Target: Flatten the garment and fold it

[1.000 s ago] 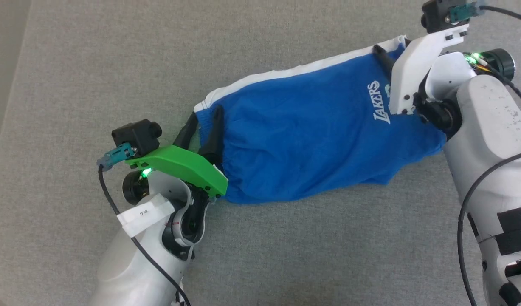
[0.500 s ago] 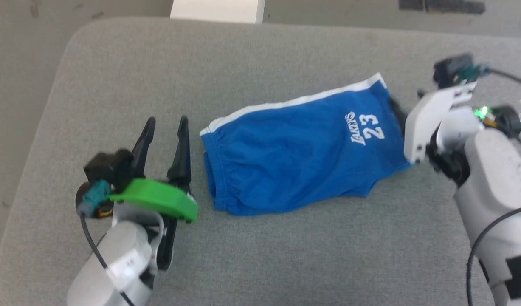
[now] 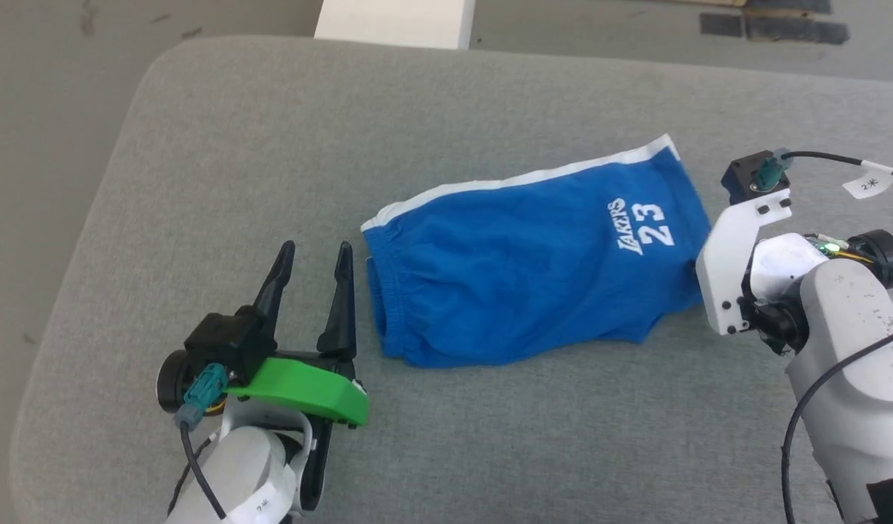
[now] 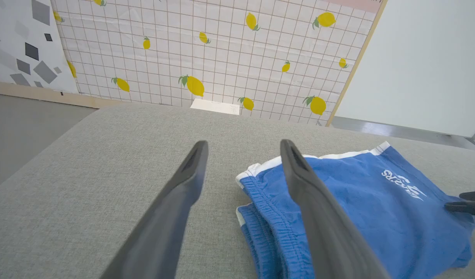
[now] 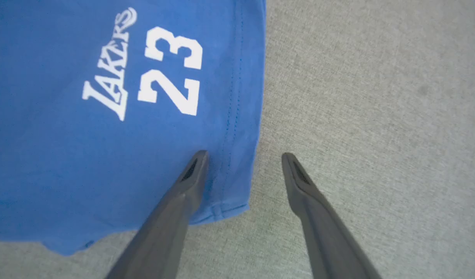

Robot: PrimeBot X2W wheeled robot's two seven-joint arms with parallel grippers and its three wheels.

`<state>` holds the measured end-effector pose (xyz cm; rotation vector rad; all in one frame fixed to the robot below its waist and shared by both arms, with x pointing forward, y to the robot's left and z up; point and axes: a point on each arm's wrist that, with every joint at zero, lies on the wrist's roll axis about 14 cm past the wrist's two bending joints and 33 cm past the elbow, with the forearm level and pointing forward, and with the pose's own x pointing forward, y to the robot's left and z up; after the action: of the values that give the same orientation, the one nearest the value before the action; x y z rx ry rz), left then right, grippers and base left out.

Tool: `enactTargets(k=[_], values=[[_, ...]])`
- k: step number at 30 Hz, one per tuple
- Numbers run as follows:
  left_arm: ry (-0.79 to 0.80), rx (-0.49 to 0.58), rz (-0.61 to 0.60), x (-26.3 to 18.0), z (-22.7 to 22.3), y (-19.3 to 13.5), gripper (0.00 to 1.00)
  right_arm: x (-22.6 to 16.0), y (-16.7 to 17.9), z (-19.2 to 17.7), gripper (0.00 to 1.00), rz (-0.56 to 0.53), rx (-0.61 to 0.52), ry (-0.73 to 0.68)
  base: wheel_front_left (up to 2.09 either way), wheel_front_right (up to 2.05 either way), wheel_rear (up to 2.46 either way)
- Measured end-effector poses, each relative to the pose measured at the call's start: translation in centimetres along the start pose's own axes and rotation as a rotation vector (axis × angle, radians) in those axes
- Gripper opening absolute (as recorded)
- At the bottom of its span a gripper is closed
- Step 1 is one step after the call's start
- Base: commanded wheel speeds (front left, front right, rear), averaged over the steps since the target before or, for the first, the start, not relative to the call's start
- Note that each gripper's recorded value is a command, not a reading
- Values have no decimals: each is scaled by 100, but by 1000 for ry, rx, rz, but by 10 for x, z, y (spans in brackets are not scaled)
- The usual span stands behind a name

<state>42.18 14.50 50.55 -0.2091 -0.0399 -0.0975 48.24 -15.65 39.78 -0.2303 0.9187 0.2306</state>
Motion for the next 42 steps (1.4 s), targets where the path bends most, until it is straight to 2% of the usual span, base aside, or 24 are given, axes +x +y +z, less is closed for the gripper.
enactTargets(k=[8,9,10,11,13,18,20,25,30,35,41,42], values=[[53,-14,25,0,-21,9,100,24,23,-9,100,47,-51,62,0,0,0],[62,-13,32,-1,-24,11,100,25,25,-11,73,52,-49,80,0,0,0],[67,-13,37,-1,-26,13,100,25,25,-10,27,57,-45,83,0,0,0],[69,-12,41,-1,-26,14,100,25,25,-9,0,58,-41,77,0,0,0],[67,-19,40,-1,-26,13,100,23,23,-7,0,57,-37,67,0,0,0],[117,-155,54,3,-29,3,100,16,19,0,0,58,-4,10,0,0,0],[195,-184,37,3,-36,-5,100,14,15,1,0,50,2,-4,0,0,0],[519,-241,15,-7,-70,-30,100,7,8,7,0,41,20,-42,0,0,0],[721,-202,6,-11,-87,-41,100,6,8,7,0,44,25,-48,0,0,0],[820,-126,56,-10,-106,-25,100,7,13,4,0,62,31,-50,0,0,0],[920,-94,84,-15,-131,-17,100,10,14,-2,0,70,33,-40,0,0,0],[925,-100,77,-15,-133,-18,83,9,13,-3,0,71,35,-41,0,0,0]])
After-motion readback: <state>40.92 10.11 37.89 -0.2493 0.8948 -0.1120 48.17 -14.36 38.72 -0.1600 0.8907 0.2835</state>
